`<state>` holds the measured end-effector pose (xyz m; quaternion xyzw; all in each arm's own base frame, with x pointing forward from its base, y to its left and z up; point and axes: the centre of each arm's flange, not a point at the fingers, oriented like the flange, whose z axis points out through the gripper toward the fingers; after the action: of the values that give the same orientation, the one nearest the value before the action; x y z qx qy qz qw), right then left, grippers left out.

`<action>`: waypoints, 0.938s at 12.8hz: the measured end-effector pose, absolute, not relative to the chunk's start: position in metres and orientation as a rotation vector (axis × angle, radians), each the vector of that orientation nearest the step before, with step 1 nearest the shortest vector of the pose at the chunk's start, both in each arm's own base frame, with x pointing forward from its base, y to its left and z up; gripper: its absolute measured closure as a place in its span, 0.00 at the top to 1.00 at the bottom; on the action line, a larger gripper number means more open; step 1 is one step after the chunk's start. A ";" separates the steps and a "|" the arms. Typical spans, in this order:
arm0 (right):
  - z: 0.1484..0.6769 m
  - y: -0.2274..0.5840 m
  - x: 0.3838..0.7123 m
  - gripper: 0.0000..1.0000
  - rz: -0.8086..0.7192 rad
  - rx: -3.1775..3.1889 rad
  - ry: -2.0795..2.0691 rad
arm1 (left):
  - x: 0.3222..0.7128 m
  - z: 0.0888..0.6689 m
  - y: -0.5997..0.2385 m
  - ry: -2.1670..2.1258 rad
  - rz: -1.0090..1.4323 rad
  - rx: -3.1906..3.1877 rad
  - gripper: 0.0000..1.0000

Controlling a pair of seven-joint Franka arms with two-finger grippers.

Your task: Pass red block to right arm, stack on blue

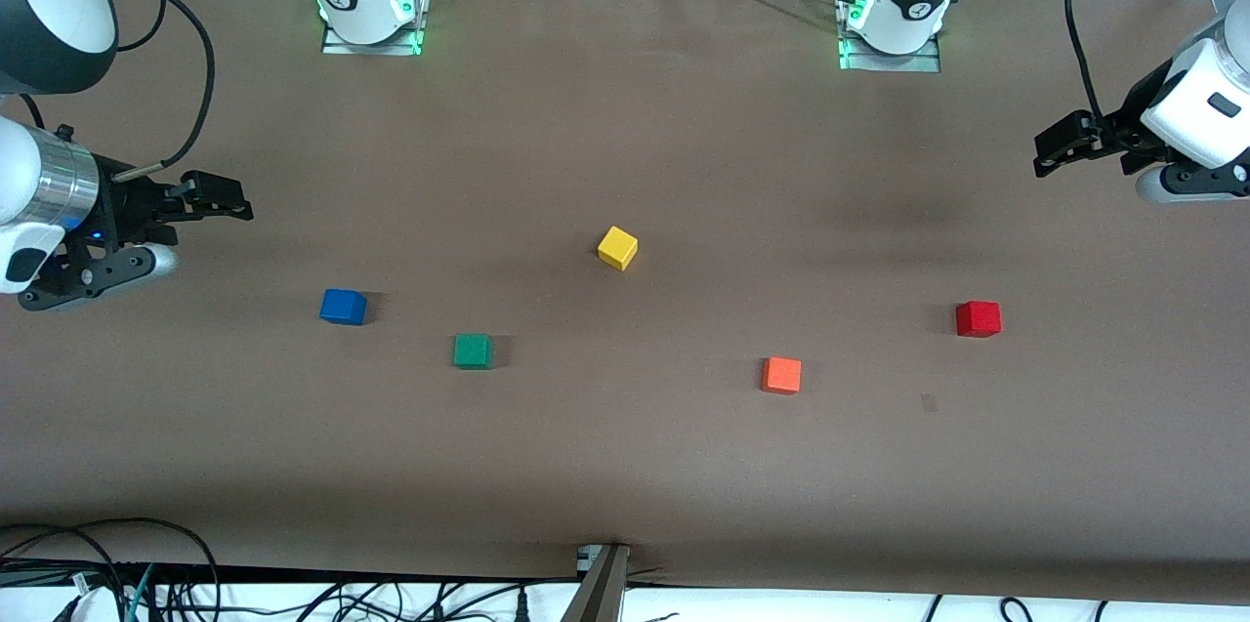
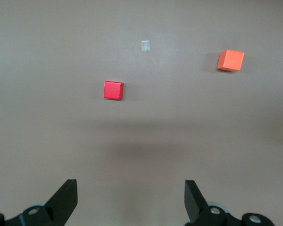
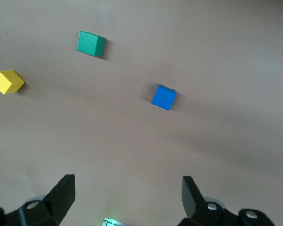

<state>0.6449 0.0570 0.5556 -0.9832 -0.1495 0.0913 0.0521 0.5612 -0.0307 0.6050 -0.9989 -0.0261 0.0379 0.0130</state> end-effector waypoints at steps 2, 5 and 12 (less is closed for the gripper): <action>0.556 0.057 0.649 1.00 0.236 -2.994 -0.451 | 0.561 0.604 -0.032 -0.076 0.121 -3.112 1.00; 0.555 0.056 0.652 1.00 0.221 -2.996 -0.447 | 0.562 0.604 -0.033 -0.075 0.116 -3.113 1.00; 0.553 0.050 0.645 1.00 0.292 -2.991 -0.433 | 0.562 0.604 -0.031 -0.080 0.116 -3.113 1.00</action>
<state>0.6452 0.0502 0.5533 -0.9837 -0.1424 0.0962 0.0524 0.5616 -0.0311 0.6043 -0.9989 -0.0256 0.0371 0.0128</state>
